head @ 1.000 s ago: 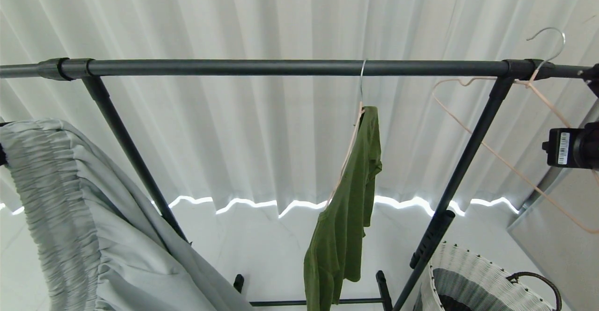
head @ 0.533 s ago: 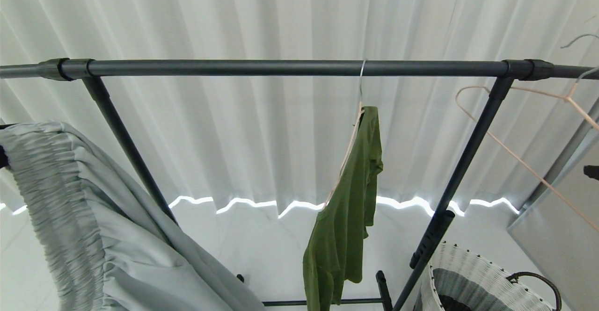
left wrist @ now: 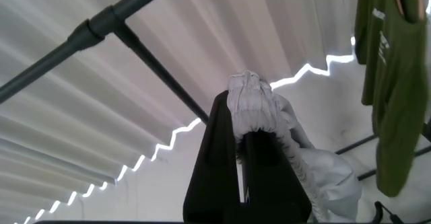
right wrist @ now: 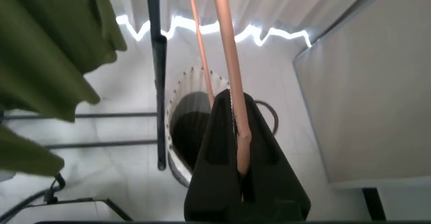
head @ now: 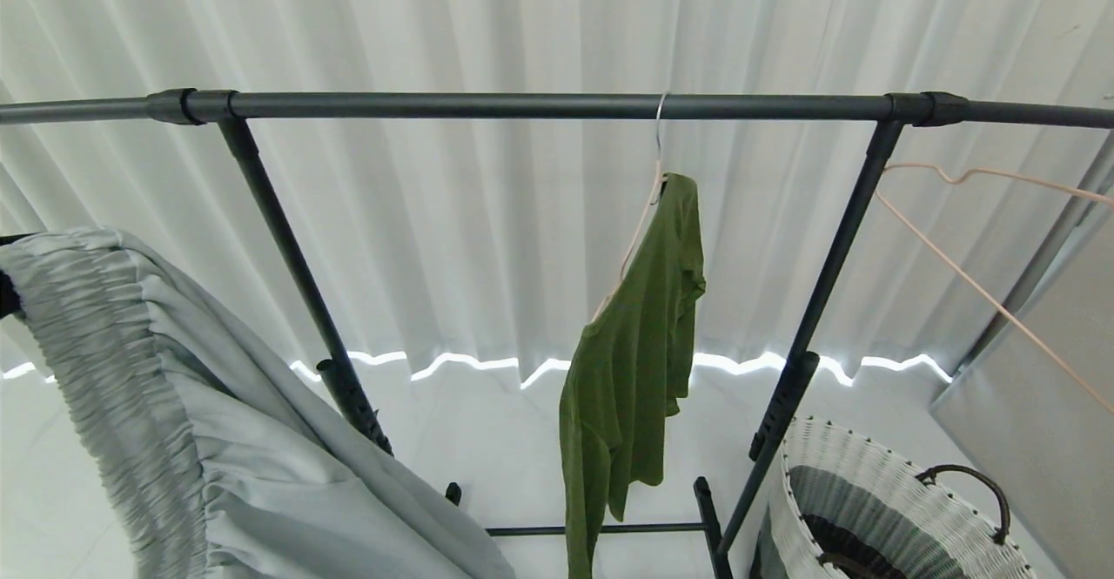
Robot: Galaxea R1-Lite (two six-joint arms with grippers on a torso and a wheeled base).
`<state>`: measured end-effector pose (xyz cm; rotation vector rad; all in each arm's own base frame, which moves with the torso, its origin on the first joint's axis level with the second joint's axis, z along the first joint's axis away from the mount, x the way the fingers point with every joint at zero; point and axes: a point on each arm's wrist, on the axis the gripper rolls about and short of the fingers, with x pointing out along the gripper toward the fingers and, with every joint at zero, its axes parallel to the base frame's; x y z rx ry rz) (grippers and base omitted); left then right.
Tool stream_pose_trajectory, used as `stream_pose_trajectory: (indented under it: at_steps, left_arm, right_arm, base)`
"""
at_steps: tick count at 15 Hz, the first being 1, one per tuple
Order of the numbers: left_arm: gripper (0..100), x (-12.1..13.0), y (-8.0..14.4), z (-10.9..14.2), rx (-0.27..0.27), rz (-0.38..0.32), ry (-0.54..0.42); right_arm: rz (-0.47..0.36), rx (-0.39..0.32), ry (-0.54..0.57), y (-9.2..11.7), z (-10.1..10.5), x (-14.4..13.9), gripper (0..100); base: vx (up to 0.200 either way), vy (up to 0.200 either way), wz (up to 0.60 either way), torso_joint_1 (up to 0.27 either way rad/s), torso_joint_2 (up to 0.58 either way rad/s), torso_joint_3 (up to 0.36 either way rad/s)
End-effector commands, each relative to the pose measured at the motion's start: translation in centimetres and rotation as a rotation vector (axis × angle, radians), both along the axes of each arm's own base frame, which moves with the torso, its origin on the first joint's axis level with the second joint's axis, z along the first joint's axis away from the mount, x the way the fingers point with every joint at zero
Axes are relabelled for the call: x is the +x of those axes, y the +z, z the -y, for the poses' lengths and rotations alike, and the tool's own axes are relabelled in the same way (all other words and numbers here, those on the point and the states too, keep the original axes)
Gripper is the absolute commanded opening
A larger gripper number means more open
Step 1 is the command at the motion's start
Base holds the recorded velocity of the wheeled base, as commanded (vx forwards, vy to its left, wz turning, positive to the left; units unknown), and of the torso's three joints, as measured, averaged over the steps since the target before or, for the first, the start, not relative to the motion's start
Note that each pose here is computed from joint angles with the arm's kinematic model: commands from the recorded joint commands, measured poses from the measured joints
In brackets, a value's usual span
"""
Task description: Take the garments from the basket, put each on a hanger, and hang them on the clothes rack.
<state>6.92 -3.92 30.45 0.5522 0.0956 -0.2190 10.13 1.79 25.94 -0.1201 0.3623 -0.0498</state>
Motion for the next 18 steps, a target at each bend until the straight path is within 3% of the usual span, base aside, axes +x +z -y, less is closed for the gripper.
stream_pose_trajectory:
  at_steps: [1,5,9,18]
  left_arm:
    - [0,0.0,0.0,0.0,0.0,-0.001,0.0]
    - [0,0.1,-0.1,0.1,0.001,-0.004,0.001]
    - [0,0.2,-0.9,0.2,0.018,-0.027,0.001]
    - [0,0.6,-1.0,0.2,0.007,0.001,0.021]
  right_arm:
    - [0.014,0.001,0.0,0.1,0.1,-0.4,0]
    - [0.024,-0.008,0.008,0.2,0.2,-0.7,0]
    - [0.058,-0.033,0.024,0.6,0.3,-1.5,0]
    - [0.064,-0.042,0.03,0.7,0.4,-1.7,0]
  base:
    - [-0.2,0.0,0.0,-0.002,0.0,0.007]
    - [-0.2,0.0,0.0,-0.002,0.0,0.0]
    - [0.0,0.0,0.0,0.0,0.0,0.0]
    - [0.0,0.0,0.0,0.0,0.0,0.0]
